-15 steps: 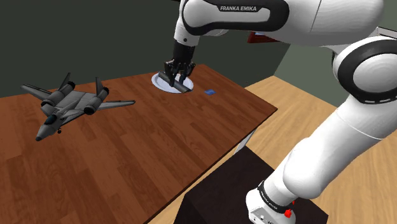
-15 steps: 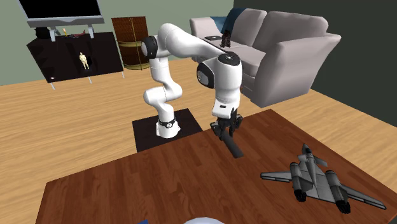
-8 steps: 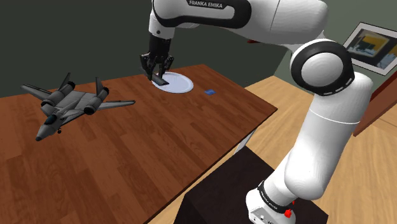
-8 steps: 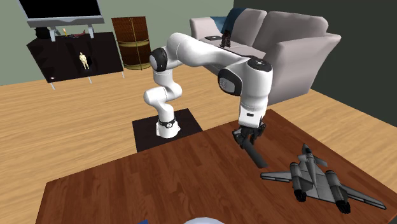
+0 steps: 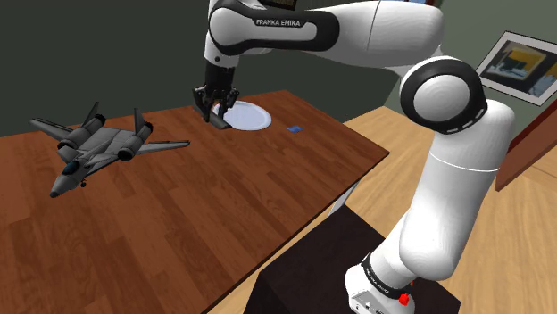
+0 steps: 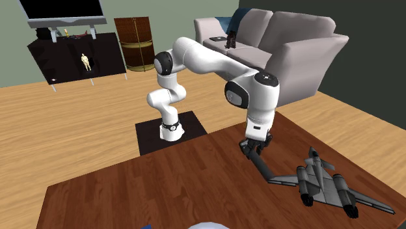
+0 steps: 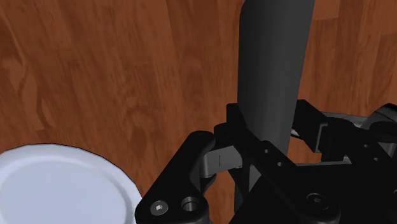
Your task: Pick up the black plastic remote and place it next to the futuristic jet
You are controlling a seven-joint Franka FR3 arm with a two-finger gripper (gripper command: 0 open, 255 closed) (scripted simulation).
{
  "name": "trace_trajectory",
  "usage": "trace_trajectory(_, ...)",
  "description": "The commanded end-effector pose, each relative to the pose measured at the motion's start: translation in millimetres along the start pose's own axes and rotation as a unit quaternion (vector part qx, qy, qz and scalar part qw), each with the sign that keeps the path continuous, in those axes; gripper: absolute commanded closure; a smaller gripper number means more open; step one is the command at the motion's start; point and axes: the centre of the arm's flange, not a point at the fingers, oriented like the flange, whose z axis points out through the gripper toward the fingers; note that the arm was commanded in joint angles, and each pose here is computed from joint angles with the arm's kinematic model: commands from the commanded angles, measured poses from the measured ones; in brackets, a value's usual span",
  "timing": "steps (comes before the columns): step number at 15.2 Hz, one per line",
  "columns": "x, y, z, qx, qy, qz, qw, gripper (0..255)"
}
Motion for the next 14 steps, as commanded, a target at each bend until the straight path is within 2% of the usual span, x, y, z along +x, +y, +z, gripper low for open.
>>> trace_trajectory(1, 1.0, 0.7, 11.6, 0.000, 0.000, 0.000, 1.0000, 255)
trace_trajectory(14, 1.8, 6.3, 80.0, 0.000, 0.000, 0.000, 1.0000, 255)
